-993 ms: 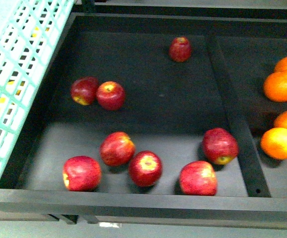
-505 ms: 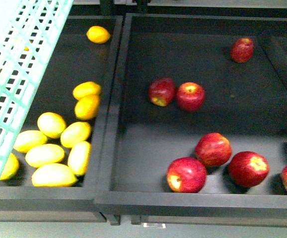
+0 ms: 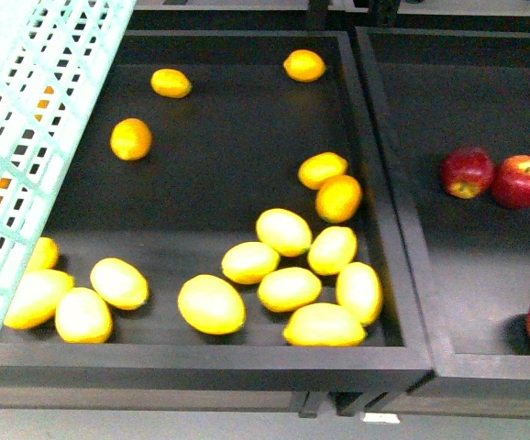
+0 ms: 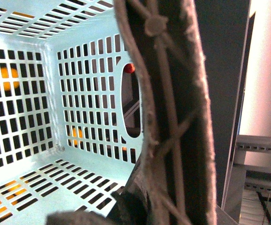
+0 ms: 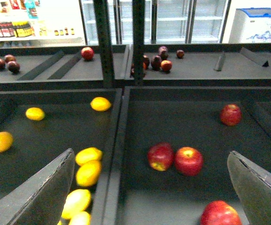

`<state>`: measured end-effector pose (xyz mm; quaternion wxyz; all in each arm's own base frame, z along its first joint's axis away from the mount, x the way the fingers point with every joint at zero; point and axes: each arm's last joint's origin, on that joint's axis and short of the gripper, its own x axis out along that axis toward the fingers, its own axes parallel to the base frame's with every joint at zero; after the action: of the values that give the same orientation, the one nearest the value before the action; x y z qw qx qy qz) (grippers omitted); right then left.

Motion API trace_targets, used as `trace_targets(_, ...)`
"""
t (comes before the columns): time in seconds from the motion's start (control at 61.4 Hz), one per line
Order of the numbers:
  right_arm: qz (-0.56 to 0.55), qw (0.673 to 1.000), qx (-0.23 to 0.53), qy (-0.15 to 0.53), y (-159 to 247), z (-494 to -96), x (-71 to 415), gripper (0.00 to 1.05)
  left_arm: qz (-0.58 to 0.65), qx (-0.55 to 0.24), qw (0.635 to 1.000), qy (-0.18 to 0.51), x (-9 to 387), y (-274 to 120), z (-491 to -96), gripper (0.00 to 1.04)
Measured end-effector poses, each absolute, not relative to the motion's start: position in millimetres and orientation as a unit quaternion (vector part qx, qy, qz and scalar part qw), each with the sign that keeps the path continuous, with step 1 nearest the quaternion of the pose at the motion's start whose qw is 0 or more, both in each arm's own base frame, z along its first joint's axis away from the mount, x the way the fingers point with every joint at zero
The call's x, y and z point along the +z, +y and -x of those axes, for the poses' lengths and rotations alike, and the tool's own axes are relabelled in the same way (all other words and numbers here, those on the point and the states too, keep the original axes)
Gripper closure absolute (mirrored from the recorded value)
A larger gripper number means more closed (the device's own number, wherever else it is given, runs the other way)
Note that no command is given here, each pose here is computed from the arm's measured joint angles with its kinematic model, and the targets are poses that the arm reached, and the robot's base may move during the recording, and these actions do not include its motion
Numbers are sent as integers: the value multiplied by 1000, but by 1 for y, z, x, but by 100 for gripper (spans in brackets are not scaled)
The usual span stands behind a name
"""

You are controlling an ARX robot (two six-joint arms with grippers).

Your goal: Pick lemon and mango into basket

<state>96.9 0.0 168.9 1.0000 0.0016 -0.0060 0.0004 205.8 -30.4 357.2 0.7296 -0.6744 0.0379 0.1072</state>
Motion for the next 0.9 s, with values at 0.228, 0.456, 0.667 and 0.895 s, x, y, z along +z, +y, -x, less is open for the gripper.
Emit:
trace_targets(0.228, -1, 1000, 0, -6, 0, -97, 169, 9, 674, 107, 730, 38, 357, -30, -206, 100)
trace_targets(0.456, -2, 1000, -1, -6, 0, -97, 169, 9, 674, 107, 729, 38, 357, -30, -206, 100)
trace_targets(0.667, -2, 1000, 2, -6, 0, -97, 169, 9, 674, 107, 730, 38, 357, -30, -206, 100)
trace_targets(0.895, -2, 1000, 3, -6, 0, -97, 169, 9, 666, 119, 736, 25, 358, -27, -205, 100)
